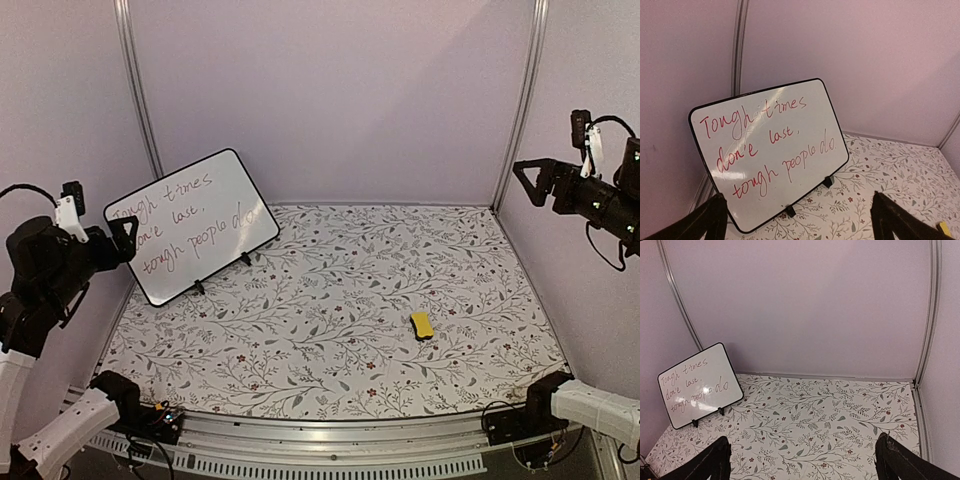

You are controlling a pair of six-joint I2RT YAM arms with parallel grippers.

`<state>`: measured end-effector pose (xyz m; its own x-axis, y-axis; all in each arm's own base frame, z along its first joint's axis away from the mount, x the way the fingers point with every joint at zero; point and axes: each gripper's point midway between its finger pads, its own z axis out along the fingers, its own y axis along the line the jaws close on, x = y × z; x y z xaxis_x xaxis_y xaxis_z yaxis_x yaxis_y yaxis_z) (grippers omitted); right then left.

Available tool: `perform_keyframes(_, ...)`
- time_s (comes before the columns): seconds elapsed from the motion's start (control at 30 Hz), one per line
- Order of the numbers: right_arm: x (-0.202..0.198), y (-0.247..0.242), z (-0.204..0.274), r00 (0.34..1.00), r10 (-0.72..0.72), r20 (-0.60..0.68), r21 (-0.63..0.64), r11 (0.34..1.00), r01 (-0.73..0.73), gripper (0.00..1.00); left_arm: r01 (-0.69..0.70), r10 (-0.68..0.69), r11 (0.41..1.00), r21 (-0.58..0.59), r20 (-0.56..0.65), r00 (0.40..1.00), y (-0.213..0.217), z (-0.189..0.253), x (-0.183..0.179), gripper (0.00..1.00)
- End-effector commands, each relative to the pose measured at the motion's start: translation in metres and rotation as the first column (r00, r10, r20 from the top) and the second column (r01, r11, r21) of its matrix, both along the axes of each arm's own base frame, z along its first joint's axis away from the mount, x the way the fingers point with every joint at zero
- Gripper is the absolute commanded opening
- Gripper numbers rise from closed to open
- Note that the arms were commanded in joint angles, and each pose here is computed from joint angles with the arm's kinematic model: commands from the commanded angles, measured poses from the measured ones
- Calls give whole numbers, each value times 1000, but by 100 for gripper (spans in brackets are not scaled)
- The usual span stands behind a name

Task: Erase the whiteboard
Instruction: Move the whiteboard to the center of the board.

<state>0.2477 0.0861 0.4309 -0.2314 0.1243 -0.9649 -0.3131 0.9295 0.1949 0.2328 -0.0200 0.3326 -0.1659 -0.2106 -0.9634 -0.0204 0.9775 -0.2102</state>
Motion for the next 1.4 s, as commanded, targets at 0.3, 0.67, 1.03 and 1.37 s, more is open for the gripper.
perform_keyframes(0.3, 3, 4, -9, 1000, 25, 13, -38, 999, -25, 99, -80, 65, 994, -76, -185, 981, 0, -29, 20, 100)
perform_keyframes(0.67, 23, 0, -48, 993, -37, -115, -34, 999, 34, 99, -252, 152, 943, -216, -393, 907, -10, -107, 49, 100)
perform_keyframes(1.03, 27, 12, -50, 991, 17, -130, 1, 1000, -17, 99, -434, 337, 899, -53, -550, 764, -36, -188, 70, 98)
perform_keyframes(1.37, 20, 16, -43, 992, 51, -117, 17, 999, -50, 99, -506, 459, 861, 49, -504, 732, -38, -228, 108, 84)
